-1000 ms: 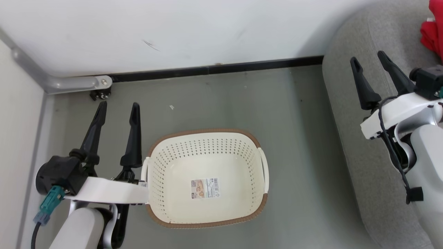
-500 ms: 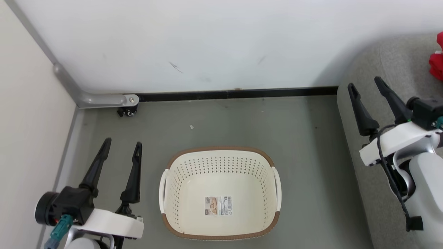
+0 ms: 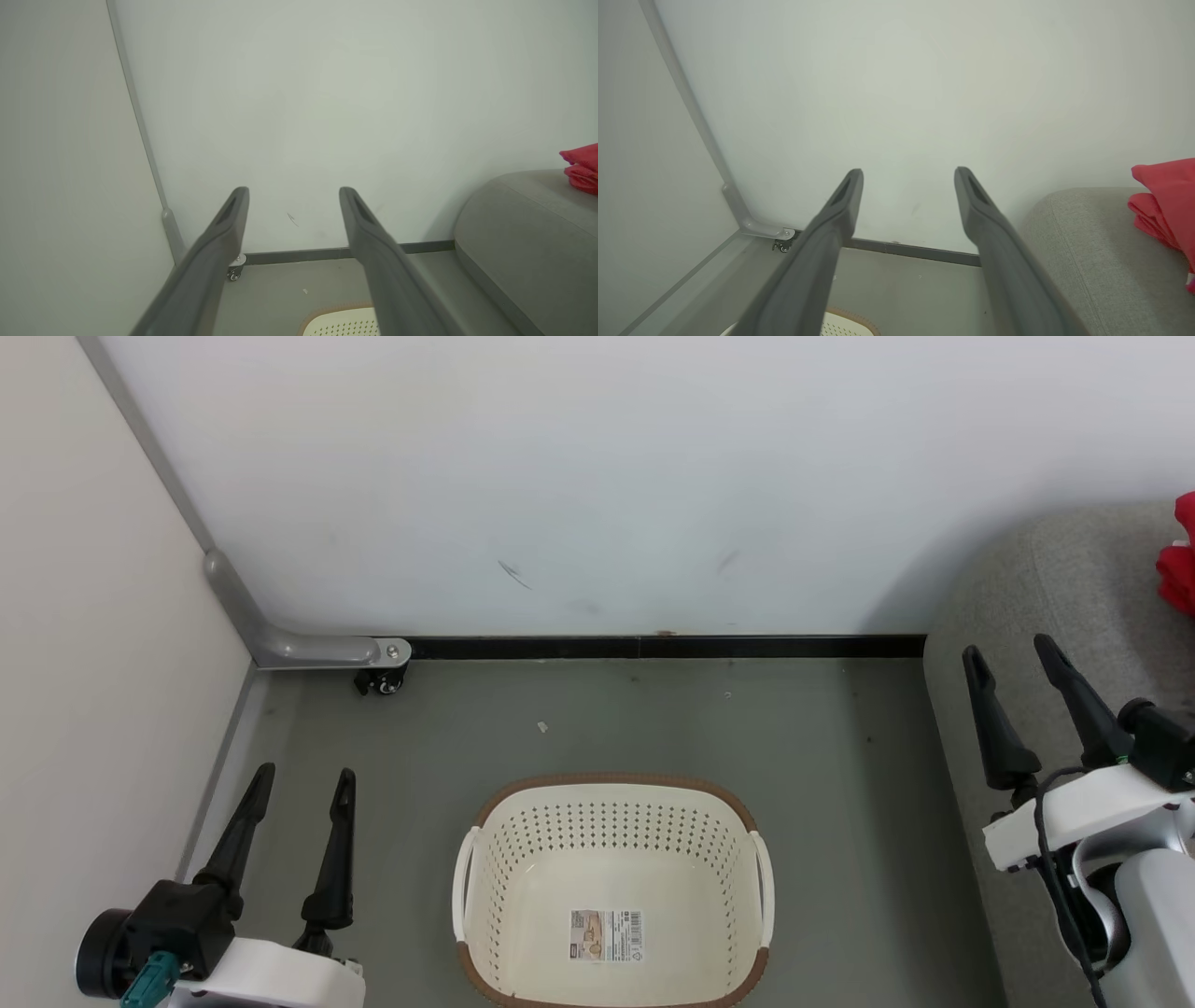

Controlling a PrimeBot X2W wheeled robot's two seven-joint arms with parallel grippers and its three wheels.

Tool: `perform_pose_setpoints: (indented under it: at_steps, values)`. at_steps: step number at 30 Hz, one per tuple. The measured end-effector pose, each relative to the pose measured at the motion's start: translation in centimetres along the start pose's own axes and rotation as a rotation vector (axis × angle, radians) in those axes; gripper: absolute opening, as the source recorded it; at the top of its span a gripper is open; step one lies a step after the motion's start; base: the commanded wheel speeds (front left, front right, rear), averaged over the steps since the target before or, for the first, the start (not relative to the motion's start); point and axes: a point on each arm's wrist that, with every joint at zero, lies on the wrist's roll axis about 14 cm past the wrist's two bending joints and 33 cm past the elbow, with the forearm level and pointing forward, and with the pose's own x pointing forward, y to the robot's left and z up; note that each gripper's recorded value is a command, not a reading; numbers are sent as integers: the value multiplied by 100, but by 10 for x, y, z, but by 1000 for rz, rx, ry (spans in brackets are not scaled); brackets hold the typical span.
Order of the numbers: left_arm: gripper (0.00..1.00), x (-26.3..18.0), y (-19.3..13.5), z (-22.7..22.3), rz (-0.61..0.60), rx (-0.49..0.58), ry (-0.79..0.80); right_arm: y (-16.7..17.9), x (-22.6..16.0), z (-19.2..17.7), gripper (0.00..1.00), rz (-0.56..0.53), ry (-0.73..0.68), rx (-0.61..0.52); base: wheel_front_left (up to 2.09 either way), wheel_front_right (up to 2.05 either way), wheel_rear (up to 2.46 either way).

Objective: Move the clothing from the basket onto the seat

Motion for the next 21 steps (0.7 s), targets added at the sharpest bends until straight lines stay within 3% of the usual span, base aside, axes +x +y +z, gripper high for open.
perform_pose_setpoints:
  at_steps: [21]
  values:
    - [100,-24,15,21,38,-11,-56,22,-38,12,100,4,-27,10,0,0,0]
